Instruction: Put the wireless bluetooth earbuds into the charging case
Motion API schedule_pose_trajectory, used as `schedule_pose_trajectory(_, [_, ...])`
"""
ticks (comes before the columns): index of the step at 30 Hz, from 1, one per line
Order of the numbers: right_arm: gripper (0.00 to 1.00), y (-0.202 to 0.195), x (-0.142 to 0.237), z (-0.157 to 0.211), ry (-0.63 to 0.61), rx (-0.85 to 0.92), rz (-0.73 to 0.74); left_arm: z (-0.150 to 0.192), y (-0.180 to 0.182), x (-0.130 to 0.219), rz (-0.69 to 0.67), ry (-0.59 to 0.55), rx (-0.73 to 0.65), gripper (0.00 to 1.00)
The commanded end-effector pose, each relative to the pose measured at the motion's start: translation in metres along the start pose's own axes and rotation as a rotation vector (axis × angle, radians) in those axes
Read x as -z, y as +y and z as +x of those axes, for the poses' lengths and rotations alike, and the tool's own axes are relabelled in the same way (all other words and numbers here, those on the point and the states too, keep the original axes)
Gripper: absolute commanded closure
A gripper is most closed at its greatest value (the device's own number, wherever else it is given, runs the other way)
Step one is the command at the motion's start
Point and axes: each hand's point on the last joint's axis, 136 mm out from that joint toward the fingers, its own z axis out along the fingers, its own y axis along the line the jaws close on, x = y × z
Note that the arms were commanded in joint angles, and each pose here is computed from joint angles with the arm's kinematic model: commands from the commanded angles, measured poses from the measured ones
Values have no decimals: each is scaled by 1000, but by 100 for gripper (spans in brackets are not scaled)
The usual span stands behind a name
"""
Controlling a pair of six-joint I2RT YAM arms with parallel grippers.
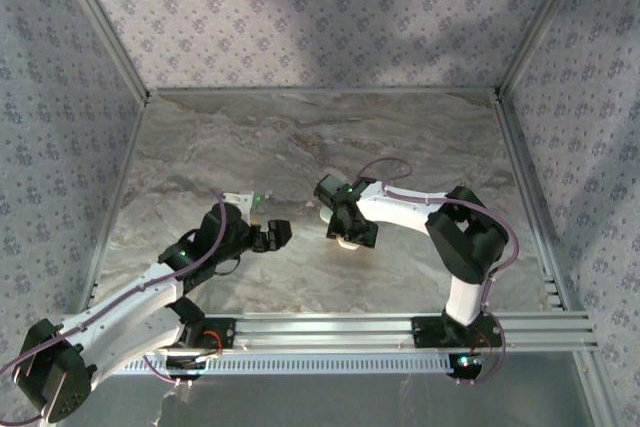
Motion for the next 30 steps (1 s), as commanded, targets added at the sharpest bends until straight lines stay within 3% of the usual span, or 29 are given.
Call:
schedule_pose_trajectory(1, [32, -8, -6, 4, 14, -21, 57, 1, 1, 0, 7, -1, -5, 0])
schedule_pose_trajectory(12, [39, -25, 9, -10, -10, -13, 72, -2, 0, 2, 5, -9, -1, 0])
schedule_pose_trajectory(23, [41, -81, 21, -85, -8, 121, 46, -7, 1, 1, -12, -19, 4, 0])
schedule_pose_trajectory(30, [40, -89, 15, -129, -7, 140, 19, -10, 2, -3, -24, -26, 19, 0])
